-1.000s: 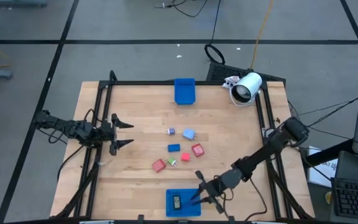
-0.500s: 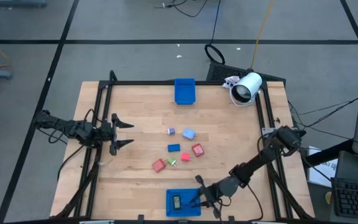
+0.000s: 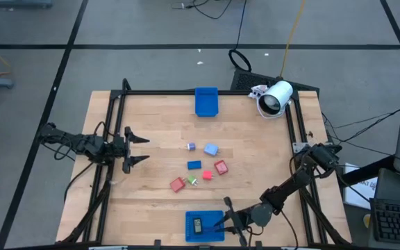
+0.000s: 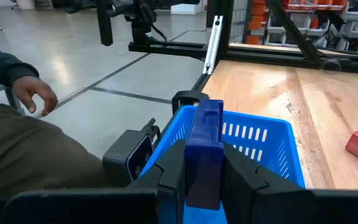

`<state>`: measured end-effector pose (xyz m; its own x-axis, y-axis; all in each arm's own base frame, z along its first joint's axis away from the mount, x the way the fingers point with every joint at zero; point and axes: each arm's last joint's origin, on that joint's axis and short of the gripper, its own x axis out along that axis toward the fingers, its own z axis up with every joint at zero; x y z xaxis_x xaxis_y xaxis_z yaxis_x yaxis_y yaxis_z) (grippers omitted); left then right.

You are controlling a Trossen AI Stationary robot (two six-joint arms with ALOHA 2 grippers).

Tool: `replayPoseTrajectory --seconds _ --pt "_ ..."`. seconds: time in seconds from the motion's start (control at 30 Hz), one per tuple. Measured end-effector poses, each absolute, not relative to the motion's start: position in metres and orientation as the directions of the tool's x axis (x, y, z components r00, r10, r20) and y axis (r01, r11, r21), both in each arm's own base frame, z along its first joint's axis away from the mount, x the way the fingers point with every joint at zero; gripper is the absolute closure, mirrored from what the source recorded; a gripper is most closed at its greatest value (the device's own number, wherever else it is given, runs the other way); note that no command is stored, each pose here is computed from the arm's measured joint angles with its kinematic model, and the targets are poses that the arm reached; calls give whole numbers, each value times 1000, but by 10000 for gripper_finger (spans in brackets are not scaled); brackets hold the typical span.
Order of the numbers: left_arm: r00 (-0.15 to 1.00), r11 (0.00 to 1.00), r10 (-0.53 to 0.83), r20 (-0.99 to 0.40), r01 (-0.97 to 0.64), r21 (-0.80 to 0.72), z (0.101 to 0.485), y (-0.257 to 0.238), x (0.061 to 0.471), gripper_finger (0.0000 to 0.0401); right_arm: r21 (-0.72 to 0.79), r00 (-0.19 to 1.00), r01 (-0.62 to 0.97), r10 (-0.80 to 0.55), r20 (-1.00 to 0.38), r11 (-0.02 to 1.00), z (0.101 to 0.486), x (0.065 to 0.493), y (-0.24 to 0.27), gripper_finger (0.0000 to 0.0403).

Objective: Pick & Place Office items
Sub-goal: Put the purple digital timer into the bottom blue bin

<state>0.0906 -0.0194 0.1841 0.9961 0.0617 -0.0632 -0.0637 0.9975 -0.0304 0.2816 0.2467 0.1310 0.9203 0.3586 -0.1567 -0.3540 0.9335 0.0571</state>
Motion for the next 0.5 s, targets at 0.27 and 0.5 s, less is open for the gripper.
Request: replayPoseTrajectory --seconds 0.27,0.5 --pt "996 998 61 -63 -63 -30 184 -19 91 87 89 923 -349 358 -142 933 132 282 247 346" --pt "996 998 61 -63 -63 -30 184 -19 91 73 92 922 -349 359 -142 933 133 282 247 346"
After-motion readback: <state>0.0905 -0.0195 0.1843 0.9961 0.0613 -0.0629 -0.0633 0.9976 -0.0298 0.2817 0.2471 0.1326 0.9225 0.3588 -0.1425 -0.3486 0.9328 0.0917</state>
